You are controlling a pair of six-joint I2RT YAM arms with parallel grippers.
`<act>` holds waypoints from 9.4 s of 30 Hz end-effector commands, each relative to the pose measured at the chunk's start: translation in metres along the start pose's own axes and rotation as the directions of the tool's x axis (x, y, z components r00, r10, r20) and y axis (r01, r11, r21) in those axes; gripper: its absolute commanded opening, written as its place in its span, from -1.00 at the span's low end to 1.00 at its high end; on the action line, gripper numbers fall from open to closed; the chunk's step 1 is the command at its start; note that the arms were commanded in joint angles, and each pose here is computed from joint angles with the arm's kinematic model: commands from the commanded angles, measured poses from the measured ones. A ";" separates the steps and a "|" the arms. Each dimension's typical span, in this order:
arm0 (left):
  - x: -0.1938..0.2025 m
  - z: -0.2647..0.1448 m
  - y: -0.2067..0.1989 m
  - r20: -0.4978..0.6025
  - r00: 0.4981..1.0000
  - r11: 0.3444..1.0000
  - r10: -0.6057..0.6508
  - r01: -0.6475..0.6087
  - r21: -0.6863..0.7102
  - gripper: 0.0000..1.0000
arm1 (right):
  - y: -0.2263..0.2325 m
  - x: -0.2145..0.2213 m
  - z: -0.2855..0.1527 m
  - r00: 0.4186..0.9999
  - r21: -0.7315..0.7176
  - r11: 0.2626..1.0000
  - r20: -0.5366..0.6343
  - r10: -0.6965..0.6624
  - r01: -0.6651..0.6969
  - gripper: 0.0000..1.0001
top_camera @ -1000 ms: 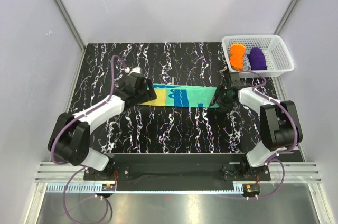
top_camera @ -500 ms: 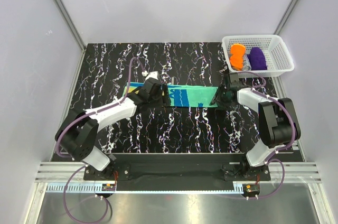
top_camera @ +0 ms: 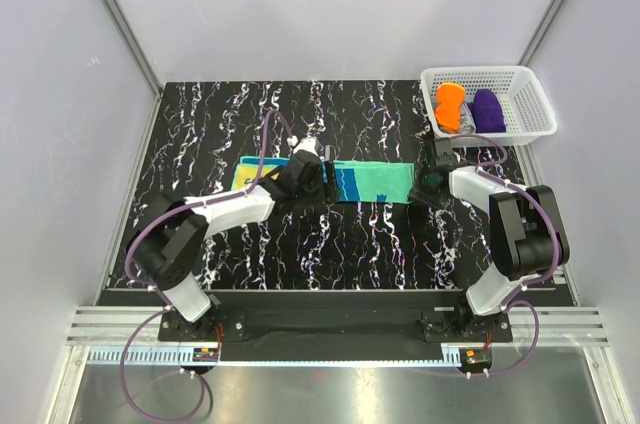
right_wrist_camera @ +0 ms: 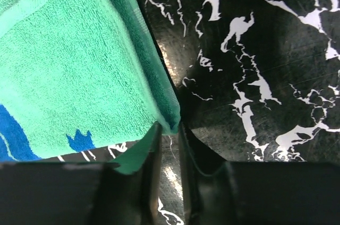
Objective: Roll the towels
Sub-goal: Roll the towel
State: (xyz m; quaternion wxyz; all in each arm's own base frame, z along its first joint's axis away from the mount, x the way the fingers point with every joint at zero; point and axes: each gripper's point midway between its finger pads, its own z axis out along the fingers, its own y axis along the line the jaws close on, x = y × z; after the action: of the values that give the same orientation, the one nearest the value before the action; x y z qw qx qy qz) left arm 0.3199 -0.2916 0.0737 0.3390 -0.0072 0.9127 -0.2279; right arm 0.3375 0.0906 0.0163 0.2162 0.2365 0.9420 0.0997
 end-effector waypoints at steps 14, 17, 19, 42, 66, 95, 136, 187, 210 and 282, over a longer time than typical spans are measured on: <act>-0.013 0.008 -0.025 0.060 0.998 0.996 -0.017 0.012 0.087 0.46 | -0.005 -0.028 -0.043 0.977 0.168 0.968 0.070 -0.202 0.188 -0.85; -0.013 0.007 -0.026 0.059 0.998 0.996 -0.019 0.013 0.092 0.47 | 0.005 -0.027 -0.053 0.957 0.218 0.940 0.068 -0.283 0.263 -0.90; -0.013 0.006 -0.025 0.058 0.998 0.996 -0.019 0.013 0.094 0.46 | 0.019 -0.026 -0.057 0.941 0.223 0.925 0.074 -0.330 0.307 -0.91; -0.028 -0.023 0.035 0.112 0.980 0.986 -0.166 0.167 -0.003 0.46 | 0.116 0.049 -0.028 0.747 0.151 0.737 -0.015 -0.665 0.659 -1.00; -0.039 -0.035 0.045 0.140 0.972 0.981 -0.188 0.192 -0.019 0.46 | 0.154 0.095 -0.017 0.706 -0.086 0.706 -0.038 -0.707 0.702 -0.20; -0.053 -0.035 -0.019 0.144 0.989 0.986 -0.034 0.010 0.164 0.21 | 0.096 0.015 -0.091 0.982 -0.342 0.921 0.042 -0.184 0.187 0.67; 0.020 0.086 -0.084 -0.089 0.984 0.940 0.152 -0.117 0.319 -0.16 | 0.070 0.024 -0.005 0.990 -0.338 0.941 -0.129 -0.059 0.012 -0.68; 0.005 -0.043 -0.035 0.139 0.958 0.943 0.251 -0.274 0.187 0.05 | 0.096 0.112 -0.024 0.963 -0.286 0.958 -0.245 -0.109 0.036 -0.36; 0.078 -0.009 -0.056 0.026 0.705 0.678 0.708 -0.669 -0.304 0.37 | 0.030 0.054 -0.103 0.989 -0.066 0.989 0.079 -0.124 0.129 0.78; 0.060 -0.043 -0.086 -0.326 0.908 0.600 -0.264 0.419 0.682 -1.00 | 0.082 0.052 -0.143 0.999 -0.577 0.817 -0.041 -0.015 -0.012 0.58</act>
State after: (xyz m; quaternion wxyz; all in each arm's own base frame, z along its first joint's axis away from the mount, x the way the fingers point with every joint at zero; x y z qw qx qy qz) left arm 0.2323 -0.3577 0.0627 0.1879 -0.0100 0.8102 -0.5551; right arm 0.2598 0.1530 0.1352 0.2519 0.1731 0.9014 0.3066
